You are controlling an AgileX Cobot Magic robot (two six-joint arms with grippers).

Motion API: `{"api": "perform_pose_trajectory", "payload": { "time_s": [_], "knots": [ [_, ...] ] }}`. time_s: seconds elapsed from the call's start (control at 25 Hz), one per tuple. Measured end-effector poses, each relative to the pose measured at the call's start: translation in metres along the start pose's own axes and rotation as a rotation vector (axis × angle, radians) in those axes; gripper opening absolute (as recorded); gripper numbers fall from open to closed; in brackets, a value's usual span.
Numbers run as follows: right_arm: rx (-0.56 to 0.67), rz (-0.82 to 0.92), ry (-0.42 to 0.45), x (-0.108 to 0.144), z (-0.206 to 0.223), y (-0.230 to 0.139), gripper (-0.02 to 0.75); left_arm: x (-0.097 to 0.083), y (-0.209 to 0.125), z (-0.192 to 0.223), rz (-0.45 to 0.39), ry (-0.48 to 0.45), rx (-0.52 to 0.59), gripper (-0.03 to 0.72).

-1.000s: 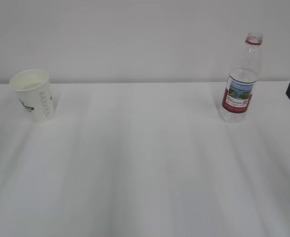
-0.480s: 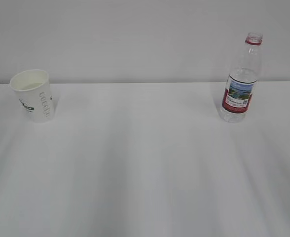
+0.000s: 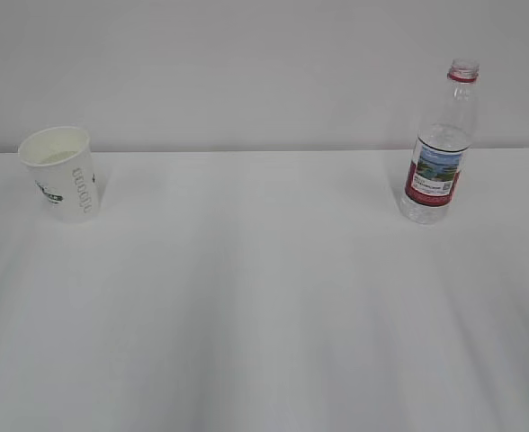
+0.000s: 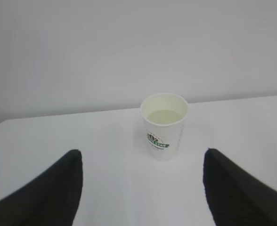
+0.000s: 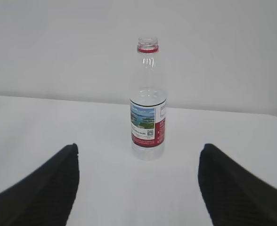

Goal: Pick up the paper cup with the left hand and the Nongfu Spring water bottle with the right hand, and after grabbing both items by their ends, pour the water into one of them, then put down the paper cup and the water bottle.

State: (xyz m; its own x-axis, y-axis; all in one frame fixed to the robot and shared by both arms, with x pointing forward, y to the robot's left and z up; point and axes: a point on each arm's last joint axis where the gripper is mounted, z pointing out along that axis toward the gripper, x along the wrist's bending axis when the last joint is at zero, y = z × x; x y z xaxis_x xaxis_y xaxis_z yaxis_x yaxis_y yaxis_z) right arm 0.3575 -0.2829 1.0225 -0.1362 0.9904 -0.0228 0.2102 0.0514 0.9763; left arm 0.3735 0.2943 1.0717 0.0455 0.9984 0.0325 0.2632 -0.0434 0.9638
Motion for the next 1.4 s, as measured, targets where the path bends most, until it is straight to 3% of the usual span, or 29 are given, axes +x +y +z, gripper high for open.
{"api": "perform_pose_trajectory", "payload": {
  "time_s": [0.4,0.8,1.08,1.4],
  "knots": [
    [0.099,0.001,-0.008,-0.002,-0.027,0.027,0.593,-0.022,-0.008,-0.009,0.029,-0.165,0.080,0.579],
    [0.239,-0.016,-0.013,-0.002,-0.048,0.026,0.593,-0.013,0.013,-0.037,0.017,-0.124,0.112,0.577],
    [0.329,-0.027,-0.018,-0.003,-0.060,0.023,0.593,-0.003,-0.002,-0.062,0.008,-0.078,0.252,0.552],
    [0.413,-0.024,-0.021,-0.003,-0.078,0.013,0.593,0.003,-0.018,-0.089,-0.034,-0.077,0.326,0.540]
  ]
}}
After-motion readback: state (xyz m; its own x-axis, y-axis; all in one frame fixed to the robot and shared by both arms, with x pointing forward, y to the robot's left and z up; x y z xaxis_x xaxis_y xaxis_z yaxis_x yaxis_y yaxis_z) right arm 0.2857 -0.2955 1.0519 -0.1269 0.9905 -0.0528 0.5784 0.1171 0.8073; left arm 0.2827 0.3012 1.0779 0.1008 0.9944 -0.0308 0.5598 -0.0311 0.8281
